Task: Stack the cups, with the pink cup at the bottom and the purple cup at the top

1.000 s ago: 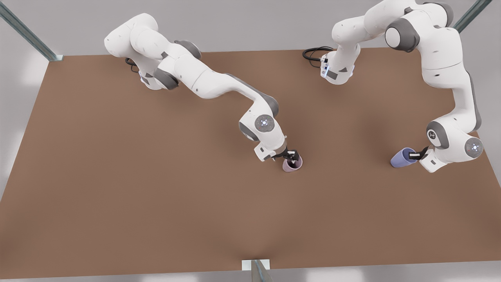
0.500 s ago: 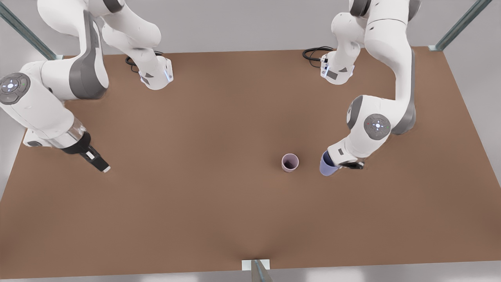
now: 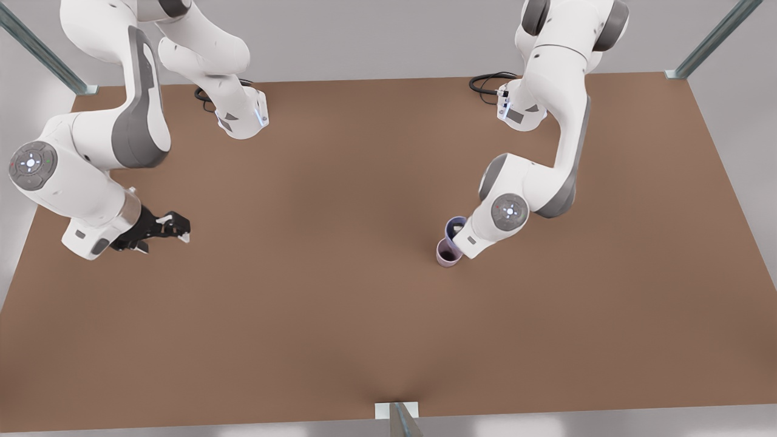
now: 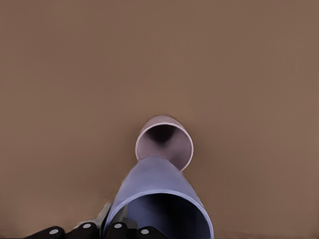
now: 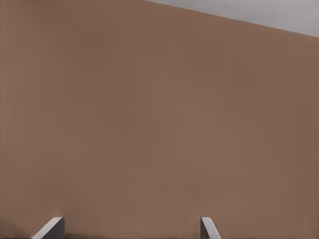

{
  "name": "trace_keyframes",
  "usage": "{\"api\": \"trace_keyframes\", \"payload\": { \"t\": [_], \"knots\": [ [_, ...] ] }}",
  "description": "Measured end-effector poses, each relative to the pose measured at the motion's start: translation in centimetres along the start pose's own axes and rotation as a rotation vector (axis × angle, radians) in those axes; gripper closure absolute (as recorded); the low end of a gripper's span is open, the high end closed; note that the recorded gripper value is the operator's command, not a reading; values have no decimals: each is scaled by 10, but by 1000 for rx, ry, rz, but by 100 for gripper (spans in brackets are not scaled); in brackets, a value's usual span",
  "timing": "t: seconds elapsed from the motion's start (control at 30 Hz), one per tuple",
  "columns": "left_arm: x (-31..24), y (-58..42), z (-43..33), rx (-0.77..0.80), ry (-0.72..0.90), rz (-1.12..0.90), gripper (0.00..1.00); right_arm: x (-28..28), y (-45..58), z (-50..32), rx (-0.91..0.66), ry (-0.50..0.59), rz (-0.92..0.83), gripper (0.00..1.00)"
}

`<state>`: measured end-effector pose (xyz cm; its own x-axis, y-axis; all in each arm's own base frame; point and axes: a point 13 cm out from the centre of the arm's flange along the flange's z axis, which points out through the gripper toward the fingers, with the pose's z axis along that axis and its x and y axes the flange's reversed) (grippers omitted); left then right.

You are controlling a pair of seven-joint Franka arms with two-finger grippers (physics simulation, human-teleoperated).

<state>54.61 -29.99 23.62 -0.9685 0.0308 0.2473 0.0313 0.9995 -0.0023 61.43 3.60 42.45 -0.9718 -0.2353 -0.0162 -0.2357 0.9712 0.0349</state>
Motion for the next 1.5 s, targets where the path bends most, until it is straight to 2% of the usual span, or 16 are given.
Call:
{"api": "trace_keyframes", "payload": {
  "t": [0.3, 0.63, 1.07, 1.1, 1.13, 1.17, 1.5],
  "knots": [
    [2, -19, 9, 22, -1, -153, 79, 21, -30, -2, 1, 65, 120, 0],
    [-13, -14, 5, 39, -46, -267, 79, 22, -28, 2, -8, 76, 176, 0],
    [-20, -9, 45, 27, -39, -354, 79, 23, -30, 3, -9, 78, 219, 0],
    [-20, -9, 47, 28, -40, -358, 52, 23, -31, 3, -9, 78, 222, 0],
    [-21, -9, 48, 29, -41, -362, 16, 23, -31, 3, -9, 78, 224, 0],
    [-22, -10, 49, 32, -43, -366, 0, 23, -31, 3, -9, 79, 226, 0],
    [-26, -12, 46, 49, -58, -387, 0, 24, -32, 3, -17, 78, 244, 0]
  ]
}}
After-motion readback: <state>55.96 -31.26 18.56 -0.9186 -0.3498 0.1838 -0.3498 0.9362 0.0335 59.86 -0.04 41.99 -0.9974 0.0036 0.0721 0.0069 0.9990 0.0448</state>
